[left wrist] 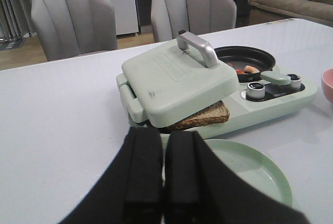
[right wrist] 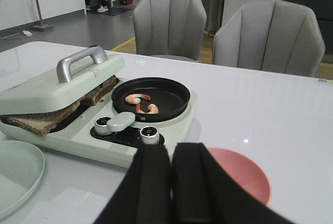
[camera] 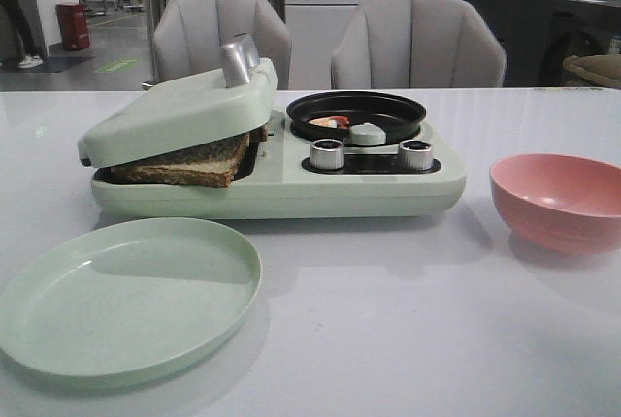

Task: Make breakfast with bread and shrimp

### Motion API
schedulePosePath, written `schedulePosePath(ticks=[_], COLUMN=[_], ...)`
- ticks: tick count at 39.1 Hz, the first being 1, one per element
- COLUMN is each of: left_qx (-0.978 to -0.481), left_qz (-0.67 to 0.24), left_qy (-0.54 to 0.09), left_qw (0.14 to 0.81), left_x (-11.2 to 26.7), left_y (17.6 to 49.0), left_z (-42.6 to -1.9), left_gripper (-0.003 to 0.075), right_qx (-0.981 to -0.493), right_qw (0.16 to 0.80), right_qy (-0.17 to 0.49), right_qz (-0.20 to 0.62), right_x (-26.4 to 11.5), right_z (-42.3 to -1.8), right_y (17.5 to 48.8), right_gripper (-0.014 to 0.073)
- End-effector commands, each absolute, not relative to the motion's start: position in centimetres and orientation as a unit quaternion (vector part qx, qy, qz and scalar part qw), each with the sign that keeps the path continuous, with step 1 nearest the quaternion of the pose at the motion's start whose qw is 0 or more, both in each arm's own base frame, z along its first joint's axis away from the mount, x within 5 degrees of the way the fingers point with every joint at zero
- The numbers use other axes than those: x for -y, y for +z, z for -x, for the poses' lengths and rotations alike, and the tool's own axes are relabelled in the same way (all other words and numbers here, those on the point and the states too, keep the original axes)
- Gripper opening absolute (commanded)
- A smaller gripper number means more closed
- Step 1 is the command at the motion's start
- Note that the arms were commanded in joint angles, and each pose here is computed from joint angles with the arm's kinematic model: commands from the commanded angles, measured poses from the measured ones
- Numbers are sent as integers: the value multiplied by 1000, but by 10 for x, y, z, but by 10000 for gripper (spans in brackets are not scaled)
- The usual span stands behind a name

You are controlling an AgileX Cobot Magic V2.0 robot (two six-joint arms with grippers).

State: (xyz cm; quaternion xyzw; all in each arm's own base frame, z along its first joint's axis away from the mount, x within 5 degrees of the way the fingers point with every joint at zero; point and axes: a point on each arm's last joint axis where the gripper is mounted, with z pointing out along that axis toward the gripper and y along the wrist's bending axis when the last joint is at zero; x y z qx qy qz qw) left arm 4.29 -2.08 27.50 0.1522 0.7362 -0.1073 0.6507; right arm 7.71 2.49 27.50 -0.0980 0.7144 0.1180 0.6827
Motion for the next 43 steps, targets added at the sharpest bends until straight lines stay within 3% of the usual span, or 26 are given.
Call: schedulePosePath(ticks=[1, 20, 24, 29, 38, 43], left_qx=[-706, -708, -709, -701, -665, -666], left_qz=[-137, -138, -142, -82, -15, 7], left_qy=[-117, -117, -93, -81, -33, -37], left_qw=[685, 683, 684, 704, 746, 745], left_x=[20, 20, 18, 13, 4, 2], left_y=[290, 289, 285, 282, 258, 233], left_z=[-43, -44, -46, -50, -55, -55], left_gripper=[114, 114, 114, 114, 114, 114], right_qx=[-686, -686, -686, -686, -686, -686], right_qw=[714, 714, 714, 714, 714, 714], right_qy=[115, 115, 115, 115, 115, 115], right_qz=[88, 88, 88, 88, 88, 88], right_x=[-23, -23, -23, -23, -23, -23], right_z=[-77, -77, -77, -77, -77, -77], right_y=[290, 290, 290, 290, 290, 290], right_gripper=[153, 153, 153, 153, 153, 153])
